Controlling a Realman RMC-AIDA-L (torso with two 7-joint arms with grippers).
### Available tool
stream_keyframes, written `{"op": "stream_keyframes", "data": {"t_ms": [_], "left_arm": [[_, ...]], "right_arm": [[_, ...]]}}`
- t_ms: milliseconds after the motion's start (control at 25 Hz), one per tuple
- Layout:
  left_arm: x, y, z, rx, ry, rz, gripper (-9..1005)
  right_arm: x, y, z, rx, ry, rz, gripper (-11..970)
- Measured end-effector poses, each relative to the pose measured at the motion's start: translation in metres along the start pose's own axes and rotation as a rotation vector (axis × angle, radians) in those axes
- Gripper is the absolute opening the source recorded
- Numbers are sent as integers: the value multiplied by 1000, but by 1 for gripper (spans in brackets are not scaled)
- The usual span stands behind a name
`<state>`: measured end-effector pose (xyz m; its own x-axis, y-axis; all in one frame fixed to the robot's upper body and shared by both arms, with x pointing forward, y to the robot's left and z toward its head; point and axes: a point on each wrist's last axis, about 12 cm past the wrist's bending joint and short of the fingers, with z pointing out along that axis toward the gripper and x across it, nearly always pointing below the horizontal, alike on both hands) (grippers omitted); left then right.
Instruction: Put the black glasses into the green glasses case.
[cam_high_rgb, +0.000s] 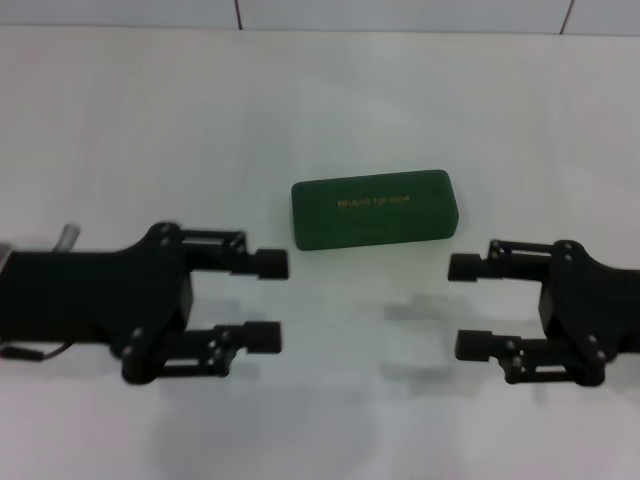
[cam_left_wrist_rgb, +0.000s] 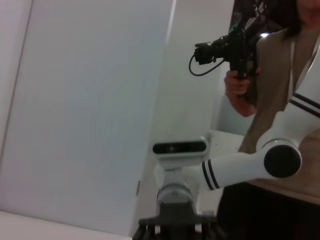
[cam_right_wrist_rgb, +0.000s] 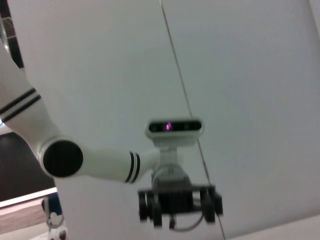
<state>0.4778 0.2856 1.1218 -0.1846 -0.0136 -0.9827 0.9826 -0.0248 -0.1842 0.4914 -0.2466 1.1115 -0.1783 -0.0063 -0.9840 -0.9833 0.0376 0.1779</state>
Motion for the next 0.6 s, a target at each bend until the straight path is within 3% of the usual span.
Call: {"op": "stream_keyframes", "data": {"t_ms": [120,400,600], "left_arm": [[9,-9,-6,-34,-12,27,528],[17,-14,-11,-76,-29,45,586],[19,-14,-11,-98,-26,69,587]], "right_arm": [[-9,-7,8,-32,2,1,687],[-15,-12,21,-84,20,-12,819],[-16,-13,26,-99,11,-22,819]]}}
